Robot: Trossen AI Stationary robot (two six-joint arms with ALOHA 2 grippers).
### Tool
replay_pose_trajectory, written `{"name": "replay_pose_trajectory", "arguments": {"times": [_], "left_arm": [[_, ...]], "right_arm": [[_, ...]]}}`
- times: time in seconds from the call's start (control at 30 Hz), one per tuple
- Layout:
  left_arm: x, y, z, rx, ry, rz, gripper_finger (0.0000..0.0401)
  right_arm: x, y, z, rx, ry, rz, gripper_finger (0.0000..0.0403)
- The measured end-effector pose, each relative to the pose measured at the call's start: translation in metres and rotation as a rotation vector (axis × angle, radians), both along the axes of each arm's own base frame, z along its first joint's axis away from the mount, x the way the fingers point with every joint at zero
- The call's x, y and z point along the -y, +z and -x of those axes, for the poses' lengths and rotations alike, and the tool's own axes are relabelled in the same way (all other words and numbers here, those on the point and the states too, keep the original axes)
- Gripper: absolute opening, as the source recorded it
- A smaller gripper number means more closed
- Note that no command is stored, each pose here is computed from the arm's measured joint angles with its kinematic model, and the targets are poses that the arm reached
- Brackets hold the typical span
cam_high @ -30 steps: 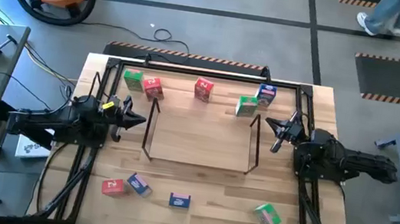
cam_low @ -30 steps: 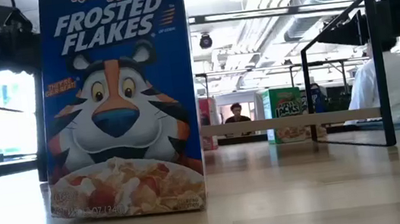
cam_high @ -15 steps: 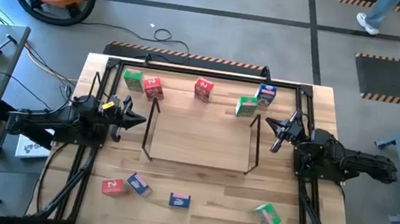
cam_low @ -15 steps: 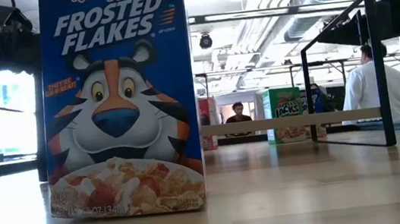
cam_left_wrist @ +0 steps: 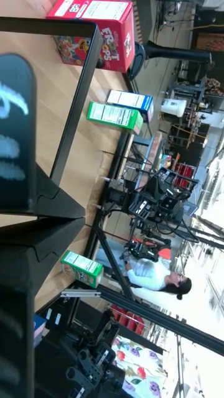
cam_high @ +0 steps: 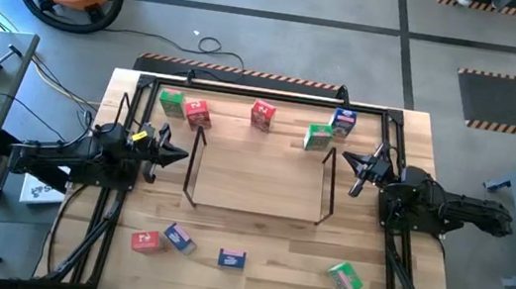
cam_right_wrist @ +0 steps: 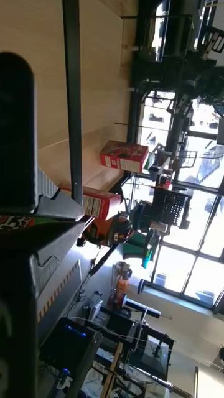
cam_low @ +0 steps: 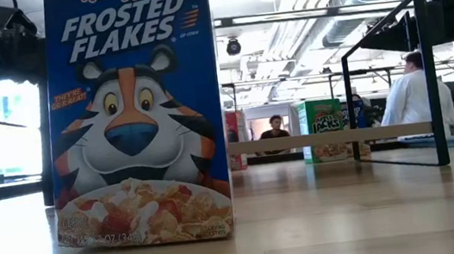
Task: Stack cereal on shelf
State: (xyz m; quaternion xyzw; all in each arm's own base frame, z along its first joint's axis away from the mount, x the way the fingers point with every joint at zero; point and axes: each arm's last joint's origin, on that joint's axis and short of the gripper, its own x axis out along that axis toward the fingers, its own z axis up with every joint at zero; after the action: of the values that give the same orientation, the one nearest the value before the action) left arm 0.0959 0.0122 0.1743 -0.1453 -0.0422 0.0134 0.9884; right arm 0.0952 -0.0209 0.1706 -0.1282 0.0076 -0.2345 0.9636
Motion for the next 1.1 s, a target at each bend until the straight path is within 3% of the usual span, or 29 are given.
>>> {"name": "replay_pose_trajectory", "arguments": {"times": [0.23, 0.3, 0.7, 1.1], "left_arm": [[0.0, 0.0, 0.0, 0.0, 0.0, -0.001, 0.0001], [0.0, 0.001, 0.0, 0.01, 0.012, -0.047, 0.0001], [0.0, 0.023, 0.005, 0.226, 0.068, -0.225, 0.0001], [0.0, 0.039, 0.012, 0.408, 0.126, -0.289, 0.0001]], "right_arm": [[0.0, 0.0, 0.0, 0.0, 0.0, 0.0, 0.0007], [0.0, 0.0, 0.0, 0.0, 0.0, 0.0, 0.0007], [0.0, 0.0, 0.0, 0.0, 0.0, 0.0, 0.0007], [0.0, 0.0, 0.0, 0.0, 0.0, 0.0, 0.0007]]}}
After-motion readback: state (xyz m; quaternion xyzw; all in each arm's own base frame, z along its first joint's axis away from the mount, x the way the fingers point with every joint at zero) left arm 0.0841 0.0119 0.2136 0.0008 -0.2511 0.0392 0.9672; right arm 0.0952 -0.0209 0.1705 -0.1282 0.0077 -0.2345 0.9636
